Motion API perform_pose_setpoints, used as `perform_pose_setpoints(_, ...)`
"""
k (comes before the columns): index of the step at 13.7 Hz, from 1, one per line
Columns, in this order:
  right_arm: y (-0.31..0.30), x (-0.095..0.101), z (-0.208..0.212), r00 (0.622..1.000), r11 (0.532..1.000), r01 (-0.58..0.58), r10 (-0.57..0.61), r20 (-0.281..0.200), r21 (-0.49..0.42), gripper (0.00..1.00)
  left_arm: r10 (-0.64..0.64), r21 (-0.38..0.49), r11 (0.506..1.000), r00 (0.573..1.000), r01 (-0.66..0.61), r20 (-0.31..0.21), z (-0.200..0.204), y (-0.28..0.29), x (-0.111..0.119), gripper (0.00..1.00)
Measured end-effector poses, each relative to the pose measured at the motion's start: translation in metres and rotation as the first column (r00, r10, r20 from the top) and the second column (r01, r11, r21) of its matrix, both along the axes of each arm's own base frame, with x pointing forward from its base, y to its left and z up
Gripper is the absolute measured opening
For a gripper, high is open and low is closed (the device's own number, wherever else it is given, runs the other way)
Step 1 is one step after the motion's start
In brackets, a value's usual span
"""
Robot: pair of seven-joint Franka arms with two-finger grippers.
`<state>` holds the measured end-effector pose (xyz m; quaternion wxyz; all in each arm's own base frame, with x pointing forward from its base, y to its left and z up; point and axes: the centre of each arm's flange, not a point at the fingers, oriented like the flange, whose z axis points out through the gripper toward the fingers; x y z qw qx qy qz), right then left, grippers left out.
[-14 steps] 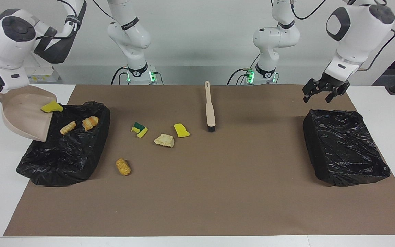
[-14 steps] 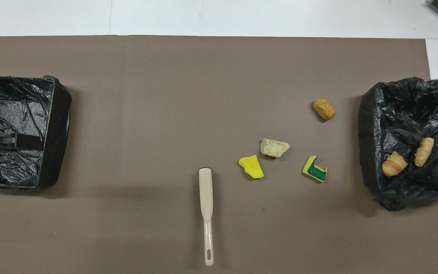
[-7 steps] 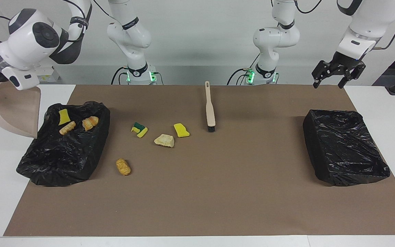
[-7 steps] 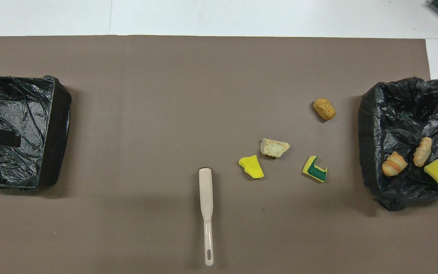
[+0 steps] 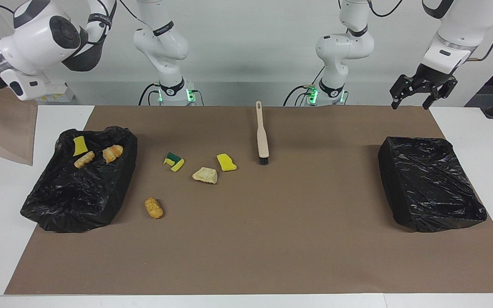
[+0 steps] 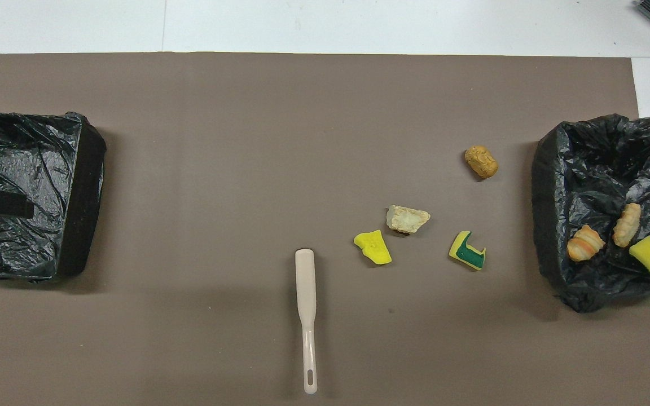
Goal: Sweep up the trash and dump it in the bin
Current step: 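Bring the empty dustpan back and set it on the table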
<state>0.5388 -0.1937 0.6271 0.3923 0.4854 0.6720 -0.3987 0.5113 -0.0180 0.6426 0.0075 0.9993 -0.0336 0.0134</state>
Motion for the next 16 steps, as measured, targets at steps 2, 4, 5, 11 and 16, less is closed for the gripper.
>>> perform_pose_setpoints(2,0.002,0.000,-0.006,1.000,0.998,0.011,-0.011,0.012,0.062,0.31,-0.007,0.002,1.000,0.999,0.007,-0.031,0.010,-0.003,-0.007,1.00)
perform_pose_setpoints(4,0.007,0.000,-0.013,0.999,0.987,0.022,-0.027,0.029,0.156,0.31,-0.008,0.002,1.000,0.999,0.008,-0.036,0.015,-0.004,-0.009,1.00)
perform_pose_setpoints(5,0.011,0.001,-0.017,0.999,0.978,0.026,-0.035,0.038,0.207,0.31,-0.008,0.002,1.000,0.999,0.008,-0.037,0.015,-0.003,-0.010,1.00)
perform_pose_setpoints(11,0.028,0.001,-0.040,0.990,0.849,0.069,-0.125,0.072,0.525,0.31,-0.006,0.002,1.000,0.999,0.006,-0.043,0.015,-0.003,-0.010,1.00)
perform_pose_setpoints(16,0.057,0.001,-0.064,0.961,0.670,0.160,-0.273,0.040,0.725,0.31,0.003,0.001,1.000,0.999,-0.003,-0.048,0.014,0.002,-0.011,1.00)
